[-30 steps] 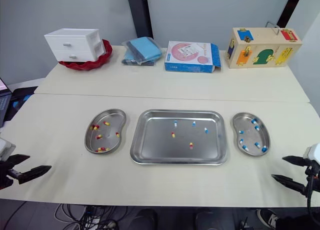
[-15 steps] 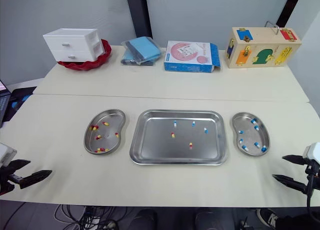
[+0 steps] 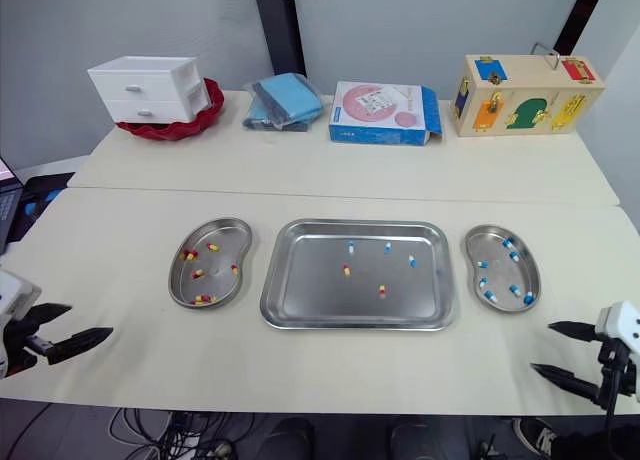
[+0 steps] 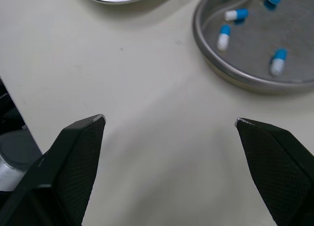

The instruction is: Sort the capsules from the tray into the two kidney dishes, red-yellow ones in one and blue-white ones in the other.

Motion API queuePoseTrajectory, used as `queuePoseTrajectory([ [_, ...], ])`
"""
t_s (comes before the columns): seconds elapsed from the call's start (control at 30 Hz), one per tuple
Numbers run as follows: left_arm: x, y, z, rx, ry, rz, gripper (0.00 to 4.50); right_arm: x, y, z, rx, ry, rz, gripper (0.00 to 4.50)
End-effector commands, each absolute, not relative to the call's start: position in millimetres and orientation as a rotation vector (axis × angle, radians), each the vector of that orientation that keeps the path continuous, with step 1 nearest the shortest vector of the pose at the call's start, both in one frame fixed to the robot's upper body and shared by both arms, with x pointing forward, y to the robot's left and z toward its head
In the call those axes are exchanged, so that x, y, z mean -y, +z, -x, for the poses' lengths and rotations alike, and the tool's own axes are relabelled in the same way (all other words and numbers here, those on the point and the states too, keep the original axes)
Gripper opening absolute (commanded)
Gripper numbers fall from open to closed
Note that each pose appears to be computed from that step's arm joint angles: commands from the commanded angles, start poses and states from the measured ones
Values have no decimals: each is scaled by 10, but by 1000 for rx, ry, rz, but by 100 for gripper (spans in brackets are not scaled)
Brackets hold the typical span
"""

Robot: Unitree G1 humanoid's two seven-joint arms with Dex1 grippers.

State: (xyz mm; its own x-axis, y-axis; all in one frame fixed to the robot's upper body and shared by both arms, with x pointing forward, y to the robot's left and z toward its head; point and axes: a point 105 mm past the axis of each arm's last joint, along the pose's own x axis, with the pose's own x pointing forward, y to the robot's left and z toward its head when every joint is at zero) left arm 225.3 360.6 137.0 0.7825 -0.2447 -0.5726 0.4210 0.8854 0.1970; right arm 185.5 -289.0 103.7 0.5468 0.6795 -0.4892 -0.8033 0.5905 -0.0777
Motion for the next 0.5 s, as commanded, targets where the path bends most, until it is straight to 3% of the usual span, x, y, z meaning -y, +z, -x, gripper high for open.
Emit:
queuePoseTrajectory([
  [0.03,-3276,1498,-2385,-511,-494,-368,447,2565,1139,-1775,-318,998,314,450],
  [0.23,-2686,1577,-2635,-425,-714,-381,447,2070,1187,-1676,-90,1044,209,450],
  [0.5,-1908,1613,-2953,-309,-1010,-427,447,1836,1112,-1644,-5,1028,162,450],
])
